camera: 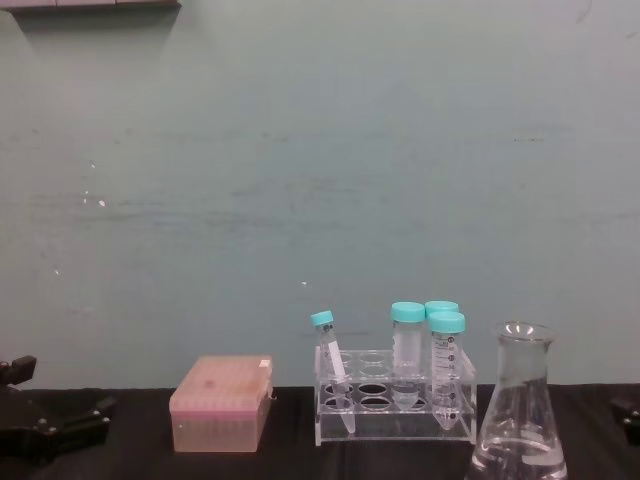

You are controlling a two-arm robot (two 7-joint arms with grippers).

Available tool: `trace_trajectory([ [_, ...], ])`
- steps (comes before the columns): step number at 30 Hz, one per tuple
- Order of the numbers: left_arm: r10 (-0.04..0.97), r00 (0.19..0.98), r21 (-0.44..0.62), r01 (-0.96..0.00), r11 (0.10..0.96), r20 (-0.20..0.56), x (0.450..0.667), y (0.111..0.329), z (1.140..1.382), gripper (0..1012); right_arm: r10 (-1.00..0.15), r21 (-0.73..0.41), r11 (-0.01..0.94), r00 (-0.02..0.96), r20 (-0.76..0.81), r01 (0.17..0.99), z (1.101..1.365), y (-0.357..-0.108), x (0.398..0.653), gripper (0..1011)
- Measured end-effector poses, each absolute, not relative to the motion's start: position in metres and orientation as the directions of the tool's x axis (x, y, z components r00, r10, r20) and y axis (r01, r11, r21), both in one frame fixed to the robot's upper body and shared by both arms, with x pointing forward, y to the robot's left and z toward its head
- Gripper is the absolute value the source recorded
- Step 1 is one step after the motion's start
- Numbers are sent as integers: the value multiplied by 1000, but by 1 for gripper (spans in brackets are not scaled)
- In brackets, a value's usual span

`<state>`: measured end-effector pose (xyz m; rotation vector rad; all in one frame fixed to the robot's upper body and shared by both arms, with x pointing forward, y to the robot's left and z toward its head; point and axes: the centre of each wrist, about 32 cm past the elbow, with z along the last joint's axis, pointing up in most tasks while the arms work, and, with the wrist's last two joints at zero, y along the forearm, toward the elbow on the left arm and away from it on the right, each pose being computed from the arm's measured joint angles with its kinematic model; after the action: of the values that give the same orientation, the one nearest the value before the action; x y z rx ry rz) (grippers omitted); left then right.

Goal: Pick up the beaker with the right gripper, shake it three times, and then put it down.

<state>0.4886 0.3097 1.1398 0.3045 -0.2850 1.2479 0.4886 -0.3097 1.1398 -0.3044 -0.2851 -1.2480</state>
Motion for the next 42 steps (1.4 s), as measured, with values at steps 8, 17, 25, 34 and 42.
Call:
trace_trajectory([
  [8,880,292,70,-955,287,374,489,310,1140,1000,-880,-70,287,292,374,955,1140,-310,489,1000],
  [17,880,292,70,-955,287,374,489,310,1140,1000,-880,-70,287,292,374,955,1140,-310,489,1000],
  [25,880,292,70,-955,287,374,489,310,1140,1000,-880,-70,287,292,374,955,1140,-310,489,1000],
  [34,880,292,70,-955,287,374,489,310,1140,1000,-901,-45,252,251,353,967,1146,-316,495,1000],
  [42,880,292,70,-955,287,374,489,310,1140,1000,-942,62,236,212,262,970,1173,-325,512,1000],
])
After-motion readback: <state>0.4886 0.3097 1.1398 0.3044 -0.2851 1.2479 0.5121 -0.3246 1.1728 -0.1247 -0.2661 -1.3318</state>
